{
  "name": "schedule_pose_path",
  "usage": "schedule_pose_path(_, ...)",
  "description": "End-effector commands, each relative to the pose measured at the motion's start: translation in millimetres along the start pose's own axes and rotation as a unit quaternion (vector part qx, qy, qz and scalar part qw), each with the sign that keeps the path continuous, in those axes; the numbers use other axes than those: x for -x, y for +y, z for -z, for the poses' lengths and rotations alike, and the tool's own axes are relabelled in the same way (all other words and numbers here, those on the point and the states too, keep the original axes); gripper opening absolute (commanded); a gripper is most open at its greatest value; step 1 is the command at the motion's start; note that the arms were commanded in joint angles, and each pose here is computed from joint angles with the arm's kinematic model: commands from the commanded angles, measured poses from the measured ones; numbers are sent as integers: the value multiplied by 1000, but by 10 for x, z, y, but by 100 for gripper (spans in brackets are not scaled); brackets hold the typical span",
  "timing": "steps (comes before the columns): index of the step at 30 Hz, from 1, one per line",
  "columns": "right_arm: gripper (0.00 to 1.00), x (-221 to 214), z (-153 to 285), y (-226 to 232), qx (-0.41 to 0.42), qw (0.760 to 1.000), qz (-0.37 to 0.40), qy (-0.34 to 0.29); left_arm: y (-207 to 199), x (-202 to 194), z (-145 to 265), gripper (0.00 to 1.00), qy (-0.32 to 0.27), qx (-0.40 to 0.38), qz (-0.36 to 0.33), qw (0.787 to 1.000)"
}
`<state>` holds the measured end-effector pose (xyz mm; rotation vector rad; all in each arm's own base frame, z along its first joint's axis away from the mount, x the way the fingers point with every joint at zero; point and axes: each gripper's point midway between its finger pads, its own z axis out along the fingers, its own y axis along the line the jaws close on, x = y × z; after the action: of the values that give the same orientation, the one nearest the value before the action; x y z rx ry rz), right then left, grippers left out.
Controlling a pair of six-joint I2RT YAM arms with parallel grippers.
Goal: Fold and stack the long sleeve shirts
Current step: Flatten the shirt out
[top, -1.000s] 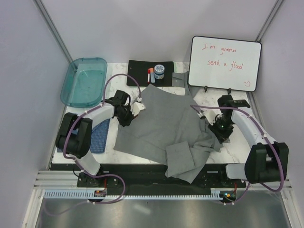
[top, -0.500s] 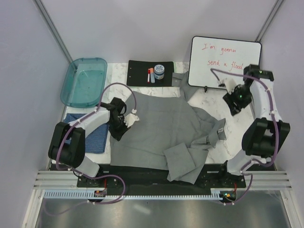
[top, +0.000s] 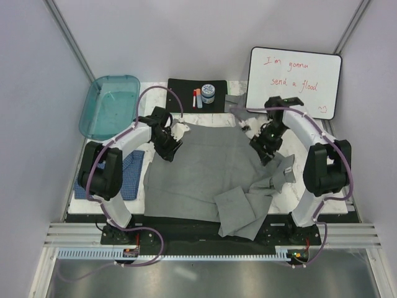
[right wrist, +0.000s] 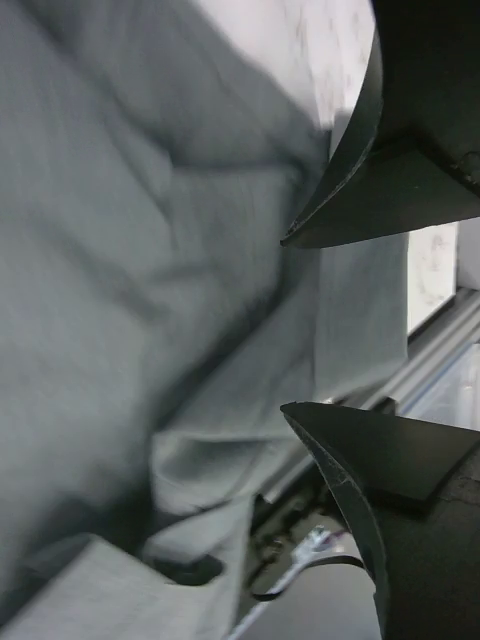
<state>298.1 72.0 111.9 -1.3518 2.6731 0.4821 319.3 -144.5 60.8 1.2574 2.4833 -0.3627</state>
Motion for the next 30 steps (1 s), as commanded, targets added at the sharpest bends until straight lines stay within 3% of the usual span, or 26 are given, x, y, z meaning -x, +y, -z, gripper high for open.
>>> schedule_pose_path(1, 71, -662, 74, 650, 44, 993, 67, 92, -69, -213, -185, 43, 23, -12, 40, 999)
schedule_pose_path(8, 61, -1336, -250, 458, -44, 973, 109, 200, -33, -751, -256, 34, 72, -1, 66, 995)
schedule_pose_path(12, 42, -1378, -356, 113, -113, 965, 108, 210, 149, -903, -275, 23, 81, 14, 95, 992)
schedule_pose_path(14, 37, -1403, -342, -14, -129, 963, 100, 216, 290, -890, -269, 17, 77, 27, 111, 990)
schedule_pose_path(21, 17, -694, 7, -735, -283, 955, 27, 88, 730, -215, -167, 7, -9, 61, 141, 988)
schedule_pose_path(23, 18, -640, 77, -719, -279, 957, 32, 75, 818, 29, -39, 8, -43, 66, 136, 988)
schedule_pose_path(25, 29, -798, 30, -527, -238, 965, 55, 96, 743, 195, 175, 15, -72, 54, 105, 990)
schedule_pose_path(26, 42, -938, 14, -416, -215, 968, 52, 116, 577, 348, 288, 30, -108, 14, 85, 990)
schedule_pose_path(27, 50, -1023, -2, -288, -190, 973, 56, 118, 450, 425, 398, 37, -129, -6, 65, 989)
schedule_pose_path(28, 57, -1134, 36, -235, -171, 976, 56, 123, 127, 569, 662, 54, -176, -45, 13, 983)
schedule_pose_path(30, 71, -1240, 202, -116, -148, 981, 44, 118, -236, 646, 852, 60, -204, -67, -43, 976)
